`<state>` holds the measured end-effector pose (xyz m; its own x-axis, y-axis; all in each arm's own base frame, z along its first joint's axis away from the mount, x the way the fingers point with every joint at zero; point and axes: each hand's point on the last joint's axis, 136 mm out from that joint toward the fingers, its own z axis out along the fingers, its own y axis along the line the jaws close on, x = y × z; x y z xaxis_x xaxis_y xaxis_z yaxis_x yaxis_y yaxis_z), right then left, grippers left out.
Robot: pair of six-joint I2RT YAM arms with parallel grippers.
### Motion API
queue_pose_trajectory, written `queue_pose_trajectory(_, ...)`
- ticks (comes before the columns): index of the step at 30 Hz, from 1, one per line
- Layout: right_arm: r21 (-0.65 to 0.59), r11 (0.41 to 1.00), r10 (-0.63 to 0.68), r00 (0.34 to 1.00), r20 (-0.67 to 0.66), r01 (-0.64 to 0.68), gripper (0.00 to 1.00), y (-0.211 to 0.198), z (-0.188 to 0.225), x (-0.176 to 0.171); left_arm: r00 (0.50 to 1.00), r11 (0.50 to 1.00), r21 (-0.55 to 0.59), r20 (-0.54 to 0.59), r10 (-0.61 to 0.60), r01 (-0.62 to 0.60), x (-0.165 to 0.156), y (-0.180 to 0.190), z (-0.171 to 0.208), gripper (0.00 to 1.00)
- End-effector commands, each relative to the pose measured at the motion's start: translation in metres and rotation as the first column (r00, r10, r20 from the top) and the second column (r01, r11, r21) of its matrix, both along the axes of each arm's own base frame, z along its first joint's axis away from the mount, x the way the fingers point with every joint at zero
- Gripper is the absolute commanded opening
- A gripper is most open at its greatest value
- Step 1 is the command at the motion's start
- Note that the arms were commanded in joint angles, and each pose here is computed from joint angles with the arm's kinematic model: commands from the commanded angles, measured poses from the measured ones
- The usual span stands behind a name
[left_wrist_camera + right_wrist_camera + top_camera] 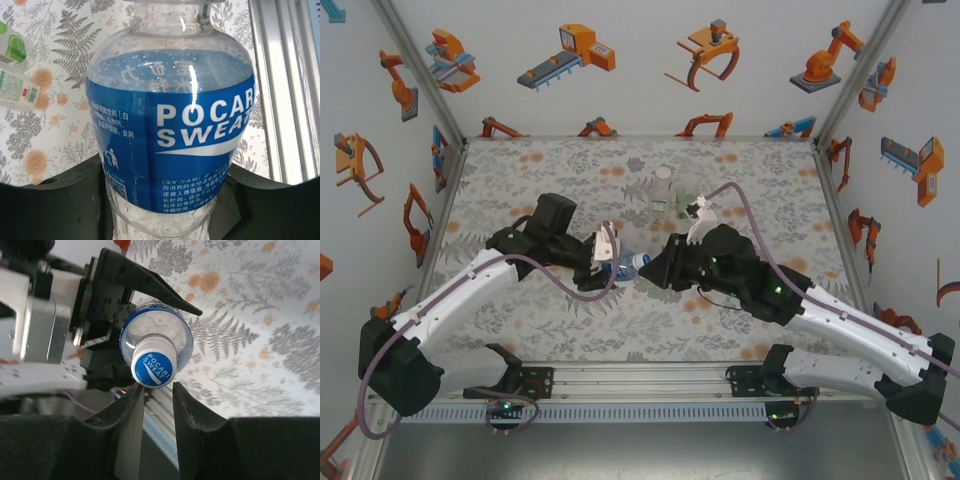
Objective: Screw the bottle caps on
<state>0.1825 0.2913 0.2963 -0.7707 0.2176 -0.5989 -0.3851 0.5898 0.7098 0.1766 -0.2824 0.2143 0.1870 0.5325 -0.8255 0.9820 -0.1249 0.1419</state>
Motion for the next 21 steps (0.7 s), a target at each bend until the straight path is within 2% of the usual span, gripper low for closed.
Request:
queue_pose_trajectory(1,0.154,0.970,-0.171,0.977,-0.123,0.189,0.00,-0.007,0.021,0.019,0.999,0.997,-0.063,0.009,-0.054,0.054,-0.012,-0.004,0.015,0.00)
queue_pose_trajectory(6,0.050,0.991,-0.127,0.992,0.005,0.127,0.00,-0.015,0.037,0.014,0.999,0.996,-0.067,0.015,-0.051,0.052,-0.012,-0.004,0.017,0.00)
queue_pose_trajectory(10,-0.018,0.999,-0.032,0.983,0.182,0.036,0.20,-0.018,0.052,0.008,0.999,0.996,-0.069,0.011,-0.054,0.054,-0.012,-0.004,0.017,0.00)
queue_pose_trajectory(13,-0.085,0.996,0.030,0.950,0.312,-0.004,0.28,-0.023,0.060,0.004,0.997,0.994,-0.082,0.000,-0.077,0.076,-0.016,-0.005,0.018,0.00)
queue_pose_trajectory(17,-0.206,0.971,0.212,0.842,0.497,-0.123,0.30,-0.016,0.070,-0.010,0.991,0.985,-0.113,-0.027,-0.134,0.130,-0.027,-0.005,0.022,0.00)
queue_pose_trajectory(19,-0.276,0.940,0.330,0.744,0.581,-0.202,0.32,-0.010,0.077,-0.023,0.982,0.975,-0.145,-0.058,-0.180,0.170,-0.036,-0.007,0.029,0.00)
queue_pose_trajectory(21,-0.299,0.924,0.378,0.675,0.634,-0.237,0.34,-0.007,0.088,-0.030,0.967,0.958,-0.193,-0.098,-0.233,0.211,-0.045,-0.009,0.040,0.00)
